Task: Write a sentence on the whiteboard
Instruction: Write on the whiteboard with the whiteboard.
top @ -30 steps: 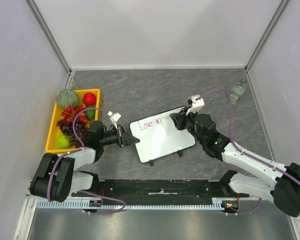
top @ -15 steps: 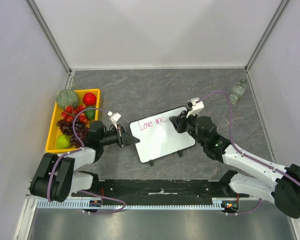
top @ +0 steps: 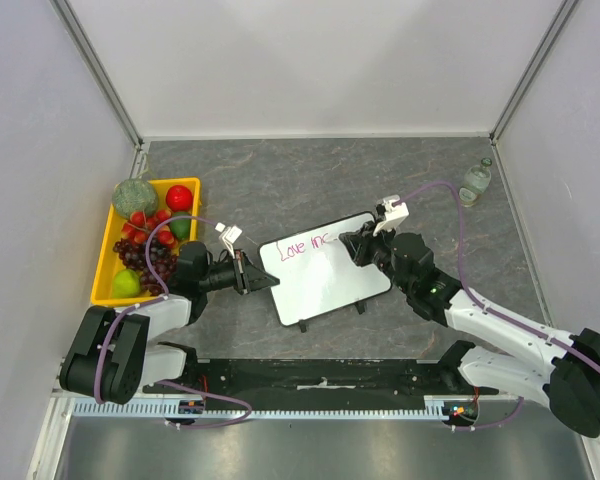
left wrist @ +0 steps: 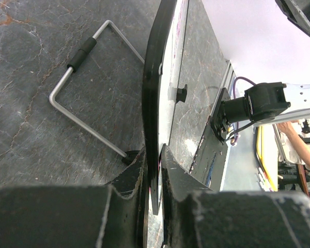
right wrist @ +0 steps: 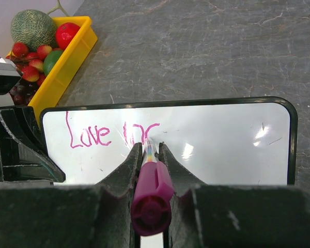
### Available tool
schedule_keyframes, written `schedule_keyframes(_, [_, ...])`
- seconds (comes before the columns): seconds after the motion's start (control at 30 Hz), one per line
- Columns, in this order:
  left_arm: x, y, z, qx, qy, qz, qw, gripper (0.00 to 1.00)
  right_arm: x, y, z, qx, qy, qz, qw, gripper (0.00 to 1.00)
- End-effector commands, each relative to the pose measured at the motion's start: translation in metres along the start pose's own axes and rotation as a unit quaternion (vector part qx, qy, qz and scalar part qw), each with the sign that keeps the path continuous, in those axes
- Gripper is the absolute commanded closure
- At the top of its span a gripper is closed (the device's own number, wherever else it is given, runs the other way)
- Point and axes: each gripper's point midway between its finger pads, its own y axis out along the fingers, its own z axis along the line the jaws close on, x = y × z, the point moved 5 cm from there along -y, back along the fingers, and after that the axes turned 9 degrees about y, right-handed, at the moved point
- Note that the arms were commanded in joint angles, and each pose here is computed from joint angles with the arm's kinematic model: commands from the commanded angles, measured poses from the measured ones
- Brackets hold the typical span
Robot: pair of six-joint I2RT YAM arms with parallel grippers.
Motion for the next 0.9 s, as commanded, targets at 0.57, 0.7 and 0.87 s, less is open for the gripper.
schedule_keyframes(0.57, [0.008,0.002,-0.001,-0.003,0.026,-0.010,1.000,0.98,0.016,0.009,-0.003,-0.027,-0.017,-0.009,0.999,1.00])
schedule_keyframes(0.7, [0.008,0.002,0.000,-0.003,0.026,-0.010,1.000,0.98,0.004,0.004,-0.009,-0.029,-0.018,0.006,0.999,1.00])
schedule_keyframes(0.87, [0.008,0.002,-0.001,-0.003,0.026,-0.010,1.000,0.98,-0.006,-0.002,-0.015,-0.029,-0.018,0.019,0.999,1.00])
